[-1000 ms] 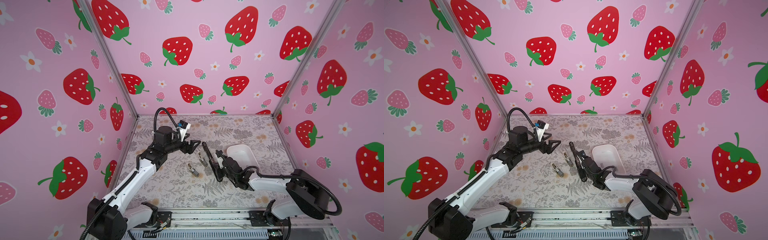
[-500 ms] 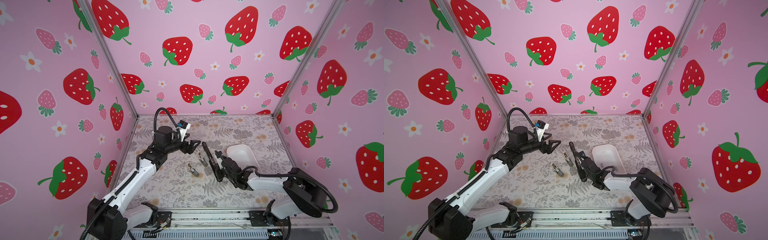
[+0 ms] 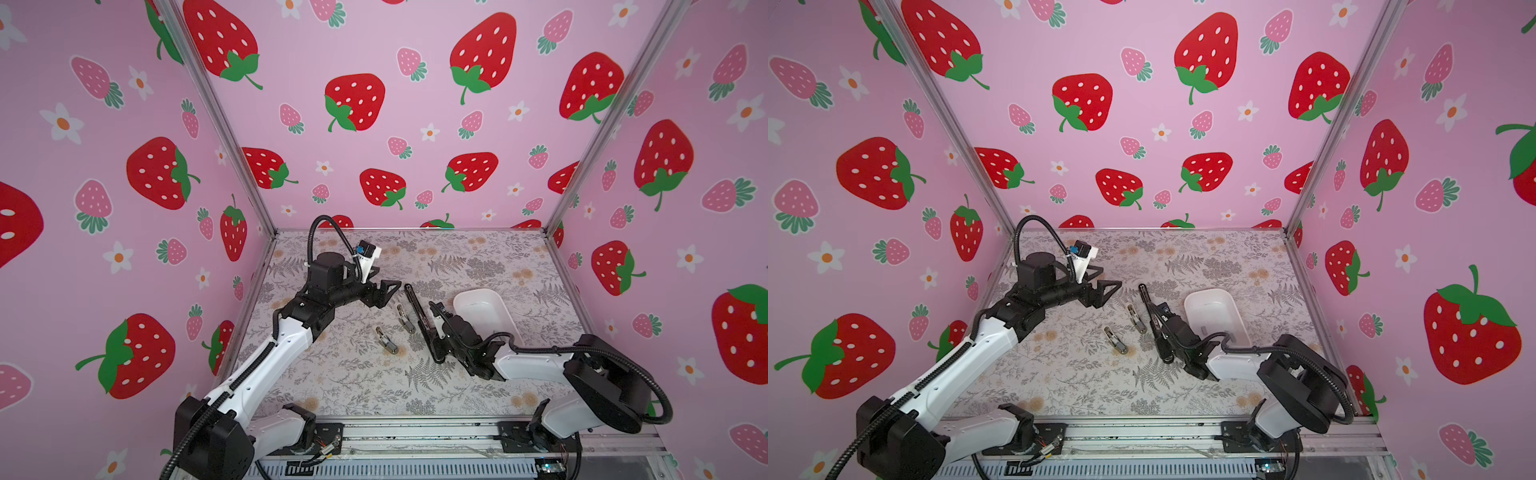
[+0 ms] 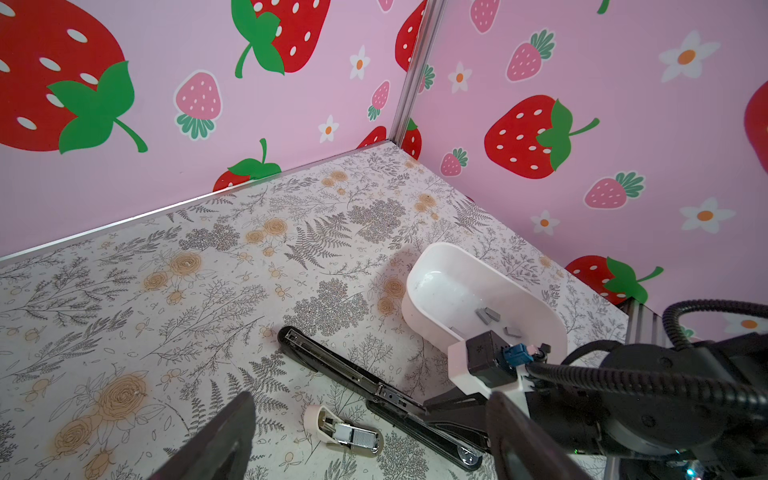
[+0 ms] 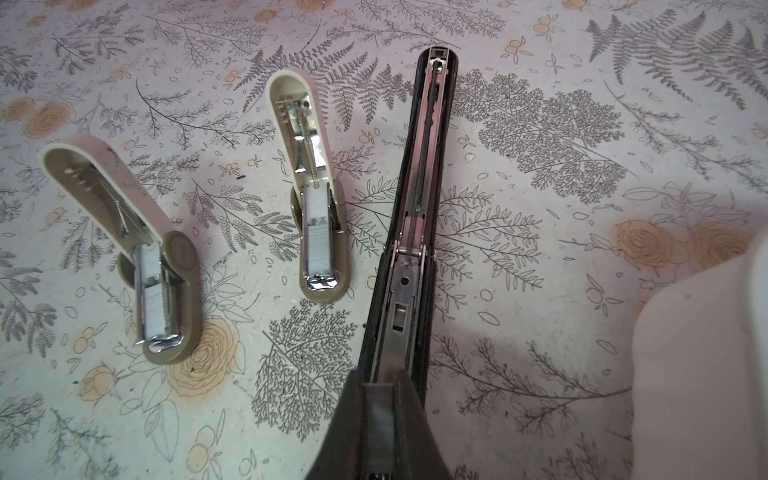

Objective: Load the staples into the stapler

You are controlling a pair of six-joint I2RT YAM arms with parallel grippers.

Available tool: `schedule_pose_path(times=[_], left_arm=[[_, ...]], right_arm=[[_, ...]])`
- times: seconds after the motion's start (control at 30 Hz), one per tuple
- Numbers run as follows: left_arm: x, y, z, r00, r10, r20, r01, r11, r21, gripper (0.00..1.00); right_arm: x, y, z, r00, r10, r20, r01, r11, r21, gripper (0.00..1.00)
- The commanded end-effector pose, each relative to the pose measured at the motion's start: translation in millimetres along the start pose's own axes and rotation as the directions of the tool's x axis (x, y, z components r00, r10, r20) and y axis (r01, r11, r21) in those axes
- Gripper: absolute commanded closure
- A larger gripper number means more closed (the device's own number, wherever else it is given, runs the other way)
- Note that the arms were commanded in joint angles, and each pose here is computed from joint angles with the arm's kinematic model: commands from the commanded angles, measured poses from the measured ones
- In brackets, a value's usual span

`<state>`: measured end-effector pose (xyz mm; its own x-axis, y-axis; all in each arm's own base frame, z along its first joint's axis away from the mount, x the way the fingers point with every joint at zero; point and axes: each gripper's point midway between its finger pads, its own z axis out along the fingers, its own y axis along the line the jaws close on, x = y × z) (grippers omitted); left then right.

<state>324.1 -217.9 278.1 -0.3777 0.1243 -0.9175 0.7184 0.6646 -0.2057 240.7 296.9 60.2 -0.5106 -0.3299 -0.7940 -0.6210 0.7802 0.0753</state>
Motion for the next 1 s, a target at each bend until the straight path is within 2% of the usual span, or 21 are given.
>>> schedule_pose_path(times=[0.0, 0.4, 0.97], left_arm=[[-1.5, -1.9, 1.2, 1.000, 0.008, -0.007, -0.008, 1.000, 0.008, 0.12], [-1.0, -0.4, 4.0, 1.000, 0.008, -0.011, -0.008, 1.000, 0.008, 0.12], [-3.0, -2.4, 3.1, 1.000, 0.014, -0.004, -0.014, 1.000, 0.018, 0.12]], right_arm=[[-2.3, 0.7, 2.4, 1.000, 0.005, 0.003, -0.005, 1.000, 0.010, 0.90], [0.3, 0.6, -1.8, 1.000, 0.020, 0.003, -0.020, 1.000, 0.024, 0.90], [4.7, 1.7, -11.8, 0.996, 0.055, 0.063, -0.058, 0.998, 0.036, 0.90]])
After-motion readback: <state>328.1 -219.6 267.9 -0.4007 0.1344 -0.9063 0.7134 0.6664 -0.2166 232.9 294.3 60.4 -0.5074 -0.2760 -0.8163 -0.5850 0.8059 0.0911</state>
